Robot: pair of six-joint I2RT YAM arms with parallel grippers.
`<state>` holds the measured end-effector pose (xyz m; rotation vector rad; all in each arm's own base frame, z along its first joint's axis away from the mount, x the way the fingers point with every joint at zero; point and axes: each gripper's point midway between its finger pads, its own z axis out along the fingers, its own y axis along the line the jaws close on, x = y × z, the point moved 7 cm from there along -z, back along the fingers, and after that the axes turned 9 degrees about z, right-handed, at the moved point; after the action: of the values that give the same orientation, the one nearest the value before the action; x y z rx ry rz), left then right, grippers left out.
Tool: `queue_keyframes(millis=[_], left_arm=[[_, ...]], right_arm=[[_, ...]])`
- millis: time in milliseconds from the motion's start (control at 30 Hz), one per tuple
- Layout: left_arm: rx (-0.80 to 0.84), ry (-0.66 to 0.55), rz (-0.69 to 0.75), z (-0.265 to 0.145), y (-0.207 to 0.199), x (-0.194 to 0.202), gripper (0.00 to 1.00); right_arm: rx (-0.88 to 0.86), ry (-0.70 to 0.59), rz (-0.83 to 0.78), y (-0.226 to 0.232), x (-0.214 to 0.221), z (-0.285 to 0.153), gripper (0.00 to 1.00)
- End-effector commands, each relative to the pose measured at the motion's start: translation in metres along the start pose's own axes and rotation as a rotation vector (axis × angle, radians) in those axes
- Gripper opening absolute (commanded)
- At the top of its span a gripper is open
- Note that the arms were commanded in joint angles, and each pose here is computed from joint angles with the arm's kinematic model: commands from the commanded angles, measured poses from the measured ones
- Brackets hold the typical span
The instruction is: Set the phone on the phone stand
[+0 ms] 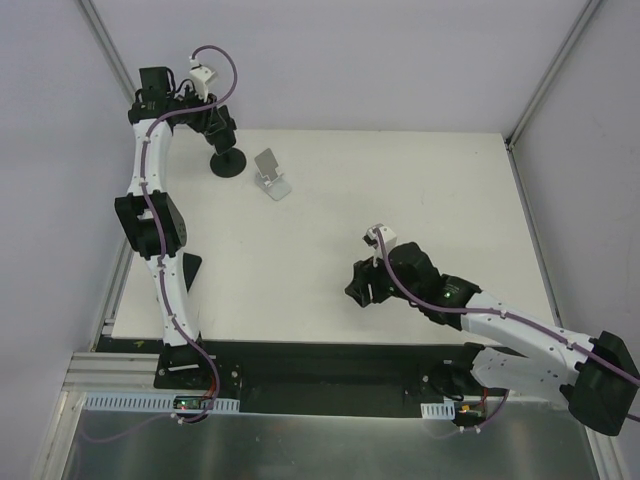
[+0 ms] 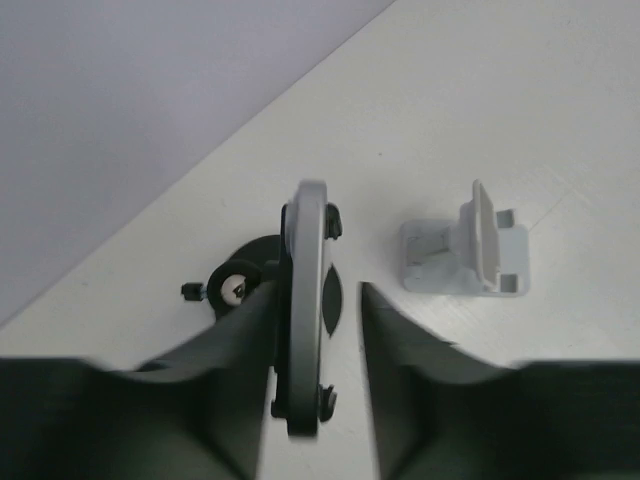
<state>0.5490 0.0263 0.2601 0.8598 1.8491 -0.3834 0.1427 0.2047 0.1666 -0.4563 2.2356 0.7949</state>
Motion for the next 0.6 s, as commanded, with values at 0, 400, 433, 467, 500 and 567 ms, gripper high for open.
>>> queue_keyframes(millis=[0,400,433,467,500,567], left_arm=[[-0.049,-0.115,0.087,-0.019,0.012,-0.038,0.49],[-0.331,-0.330,-0.238,-0.082,-0.019,-0.081,0.98],[-0.361,-0.355,-0.260,-0.088,-0.027,-0.078,0.98],[-0.391,-0.380,-0.281,-0.094,-0.034,-0.075,0.98],[-0.399,-0.432,-0.301,-0.102,-0.051,-0.070,0.97],[-0.336,-0.440,-0.295,-0.104,-0.068,-0.062,0.87]], right_arm=[[-0.113,-0.031,0.021,0.019,-0.016,0.004,0.62],[-0.141,-0.059,0.062,0.023,-0.018,-0.002,0.62],[-0.144,-0.064,0.061,0.024,-0.020,-0.003,0.61],[-0.146,-0.068,0.059,0.025,-0.022,-0.004,0.61],[-0.152,-0.075,0.056,0.026,-0.024,-0.007,0.61],[-0.154,-0.074,0.049,0.026,-0.022,-0.009,0.62]])
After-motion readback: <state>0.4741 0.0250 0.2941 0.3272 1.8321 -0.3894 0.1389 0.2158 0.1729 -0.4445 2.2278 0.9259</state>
